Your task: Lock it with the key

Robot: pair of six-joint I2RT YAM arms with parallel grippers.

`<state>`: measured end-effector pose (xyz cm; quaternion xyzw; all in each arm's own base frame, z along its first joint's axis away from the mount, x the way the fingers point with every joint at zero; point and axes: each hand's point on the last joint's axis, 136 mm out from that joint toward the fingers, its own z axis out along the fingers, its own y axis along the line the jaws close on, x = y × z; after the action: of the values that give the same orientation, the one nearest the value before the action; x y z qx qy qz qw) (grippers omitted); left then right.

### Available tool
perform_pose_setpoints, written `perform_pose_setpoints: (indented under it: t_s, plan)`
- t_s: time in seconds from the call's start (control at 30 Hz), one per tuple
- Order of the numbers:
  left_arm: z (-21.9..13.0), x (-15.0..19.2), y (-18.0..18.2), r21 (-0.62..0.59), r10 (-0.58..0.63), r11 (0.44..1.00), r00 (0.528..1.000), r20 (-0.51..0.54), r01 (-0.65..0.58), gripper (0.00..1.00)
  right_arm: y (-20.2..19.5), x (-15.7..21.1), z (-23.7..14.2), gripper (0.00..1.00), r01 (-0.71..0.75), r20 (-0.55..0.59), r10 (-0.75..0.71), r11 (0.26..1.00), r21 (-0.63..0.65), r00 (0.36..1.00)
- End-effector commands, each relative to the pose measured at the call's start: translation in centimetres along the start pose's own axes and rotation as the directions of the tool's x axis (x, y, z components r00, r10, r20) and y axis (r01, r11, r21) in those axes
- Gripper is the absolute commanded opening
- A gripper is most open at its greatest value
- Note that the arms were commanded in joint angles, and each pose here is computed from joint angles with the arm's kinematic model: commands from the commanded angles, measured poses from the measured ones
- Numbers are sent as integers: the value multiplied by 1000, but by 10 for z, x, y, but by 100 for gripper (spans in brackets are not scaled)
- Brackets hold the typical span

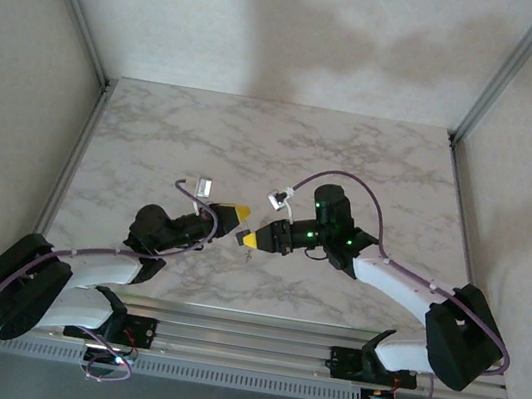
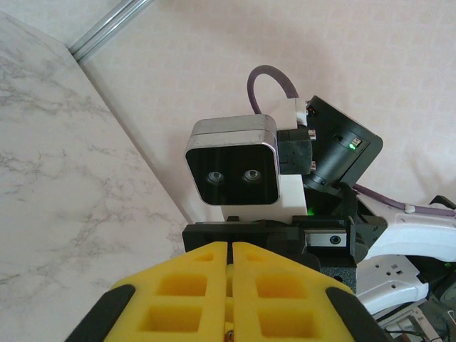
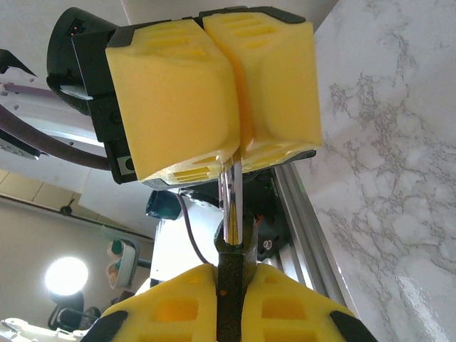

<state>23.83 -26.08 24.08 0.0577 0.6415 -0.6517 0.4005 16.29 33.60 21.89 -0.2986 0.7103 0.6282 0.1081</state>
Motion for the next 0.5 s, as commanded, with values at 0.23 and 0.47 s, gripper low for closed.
perform_pose_setpoints:
  t_s: [0.23, 0.47]
  plan:
    - [0, 20, 10, -33, 21, 999, 999, -43, -22, 0, 36, -12, -12, 0, 113, 37, -110, 988, -105, 993]
    - [1, 27, 6, -12, 25, 1000, 998, -58, -26, 0, 37, -13, -13, 0, 113, 42, -109, 988, -105, 993]
